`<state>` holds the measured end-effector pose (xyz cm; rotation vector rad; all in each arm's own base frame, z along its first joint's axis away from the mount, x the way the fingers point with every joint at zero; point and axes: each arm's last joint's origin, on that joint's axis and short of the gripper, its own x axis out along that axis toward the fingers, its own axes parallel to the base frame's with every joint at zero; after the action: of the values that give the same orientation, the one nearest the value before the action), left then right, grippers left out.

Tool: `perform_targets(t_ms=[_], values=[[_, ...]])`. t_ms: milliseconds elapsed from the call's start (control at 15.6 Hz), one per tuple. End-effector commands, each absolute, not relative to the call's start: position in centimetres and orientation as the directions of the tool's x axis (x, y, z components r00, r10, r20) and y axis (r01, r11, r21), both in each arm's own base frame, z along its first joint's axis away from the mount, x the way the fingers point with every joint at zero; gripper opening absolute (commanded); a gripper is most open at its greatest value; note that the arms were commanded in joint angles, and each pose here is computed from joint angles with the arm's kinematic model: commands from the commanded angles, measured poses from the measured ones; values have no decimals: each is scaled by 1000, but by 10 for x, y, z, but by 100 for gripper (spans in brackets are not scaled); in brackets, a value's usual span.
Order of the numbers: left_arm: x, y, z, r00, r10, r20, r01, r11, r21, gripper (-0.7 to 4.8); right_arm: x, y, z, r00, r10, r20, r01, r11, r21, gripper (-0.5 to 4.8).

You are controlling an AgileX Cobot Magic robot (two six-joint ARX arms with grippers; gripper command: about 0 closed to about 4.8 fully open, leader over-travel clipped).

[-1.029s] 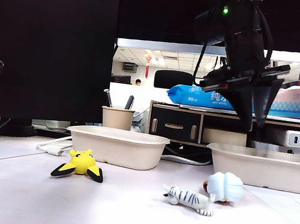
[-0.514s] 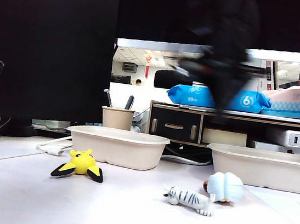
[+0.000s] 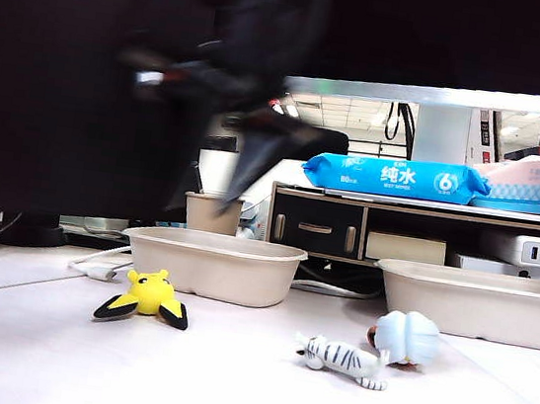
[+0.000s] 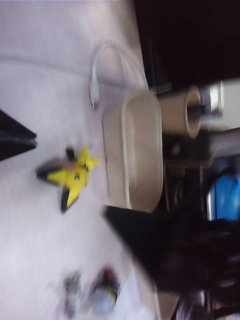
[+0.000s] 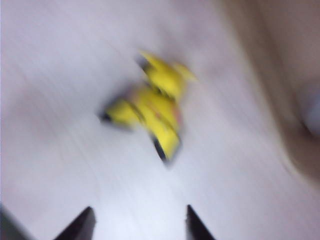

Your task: Put the dolls with similar sizes into the same paper box, while dolls with different sizes go into separate paper boxes.

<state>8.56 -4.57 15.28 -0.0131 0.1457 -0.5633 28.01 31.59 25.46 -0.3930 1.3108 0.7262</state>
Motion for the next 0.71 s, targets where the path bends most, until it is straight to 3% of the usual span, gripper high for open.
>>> perform_targets(t_ms=[64, 321, 707], values=[[88, -42, 154, 860, -496, -122, 494, 868, -48, -5, 288, 329, 234, 98, 272, -957, -648, 747, 146, 280], [88, -41, 154, 866, -485, -122, 483, 874, -48, -5, 297, 336, 210, 87, 263, -961, -624, 766, 153, 317], [91, -42, 150, 858, -482, -177, 481, 875, -54, -5, 305, 348, 198, 143, 317, -937, -593, 786, 176, 315]])
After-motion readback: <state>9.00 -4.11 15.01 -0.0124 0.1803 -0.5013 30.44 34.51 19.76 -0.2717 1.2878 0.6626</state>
